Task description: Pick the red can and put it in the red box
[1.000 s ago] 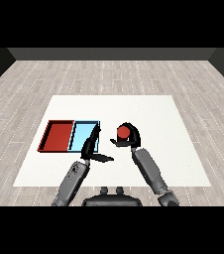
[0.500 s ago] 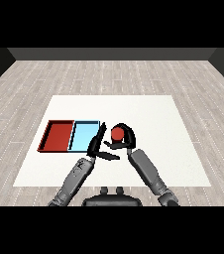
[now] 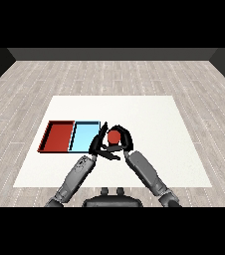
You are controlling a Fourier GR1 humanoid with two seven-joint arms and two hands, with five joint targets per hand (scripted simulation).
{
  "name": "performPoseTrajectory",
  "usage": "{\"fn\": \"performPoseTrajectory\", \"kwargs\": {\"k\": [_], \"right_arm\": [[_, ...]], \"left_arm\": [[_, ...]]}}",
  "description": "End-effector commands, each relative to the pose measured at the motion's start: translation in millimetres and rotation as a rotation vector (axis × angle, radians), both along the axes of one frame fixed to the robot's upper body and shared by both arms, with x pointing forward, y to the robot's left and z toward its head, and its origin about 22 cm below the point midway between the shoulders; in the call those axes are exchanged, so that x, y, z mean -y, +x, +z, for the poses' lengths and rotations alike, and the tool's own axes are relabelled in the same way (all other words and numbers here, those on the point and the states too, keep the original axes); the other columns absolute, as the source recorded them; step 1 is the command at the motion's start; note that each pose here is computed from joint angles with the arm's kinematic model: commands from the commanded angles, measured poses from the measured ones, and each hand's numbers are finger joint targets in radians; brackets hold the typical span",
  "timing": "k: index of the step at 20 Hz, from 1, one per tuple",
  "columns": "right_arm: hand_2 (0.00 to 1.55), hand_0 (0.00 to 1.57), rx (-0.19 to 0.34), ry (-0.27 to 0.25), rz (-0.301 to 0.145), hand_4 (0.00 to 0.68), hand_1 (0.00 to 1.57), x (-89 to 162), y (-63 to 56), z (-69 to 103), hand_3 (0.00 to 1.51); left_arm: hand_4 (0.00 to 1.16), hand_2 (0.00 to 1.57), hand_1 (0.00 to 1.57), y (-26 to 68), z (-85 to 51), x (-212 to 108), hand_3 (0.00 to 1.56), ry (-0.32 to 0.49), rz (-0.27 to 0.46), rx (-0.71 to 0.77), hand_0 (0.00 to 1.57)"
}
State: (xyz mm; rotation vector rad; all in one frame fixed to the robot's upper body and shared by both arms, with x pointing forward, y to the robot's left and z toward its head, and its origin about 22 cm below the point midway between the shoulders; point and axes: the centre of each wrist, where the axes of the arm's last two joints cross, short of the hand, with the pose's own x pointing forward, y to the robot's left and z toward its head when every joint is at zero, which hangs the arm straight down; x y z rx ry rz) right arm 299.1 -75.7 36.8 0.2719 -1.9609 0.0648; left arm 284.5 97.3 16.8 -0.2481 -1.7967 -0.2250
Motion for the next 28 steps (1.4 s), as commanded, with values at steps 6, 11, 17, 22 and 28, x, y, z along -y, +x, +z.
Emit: {"fn": "performPoseTrajectory", "kwargs": {"k": [6, 11, 17, 22, 28], "right_arm": [[1.43, 1.44, -0.021, 0.036, 0.065, 0.595, 1.44, -14.4, -6.8, 28.9, 1.38], [1.45, 1.46, 0.002, 0.05, 0.067, 0.543, 1.46, -17.3, -7.2, 14.7, 1.4], [1.47, 1.53, 0.016, 0.055, 0.085, 0.522, 1.53, -24.5, -21.5, 28.3, 1.41], [1.44, 1.47, 0.027, 0.049, 0.071, 0.531, 1.47, -28.6, -13.0, 37.6, 1.39], [1.44, 1.5, 0.038, 0.049, 0.09, 0.56, 1.5, -21.5, -14.1, 16.3, 1.39]], "left_arm": [[0.0, 0.0, 0.0, 4.7, 11.2, 29.7, 0.0, 0.059, -0.012, 0.002, 0.0], [0.0, 0.0, 0.0, -5.8, -3.6, 48.7, 0.0, 0.021, -0.018, -0.004, 0.0], [0.76, 0.95, 0.9, -7.4, 6.1, 49.1, 0.68, 0.05, 0.067, -0.001, 0.9], [0.97, 1.54, 1.57, -14.1, -12.0, 45.9, 1.45, 0.078, 0.077, -0.027, 1.57], [0.85, 1.48, 1.57, 13.4, 11.4, 43.7, 1.36, 0.07, 0.128, 0.007, 1.57]]}}
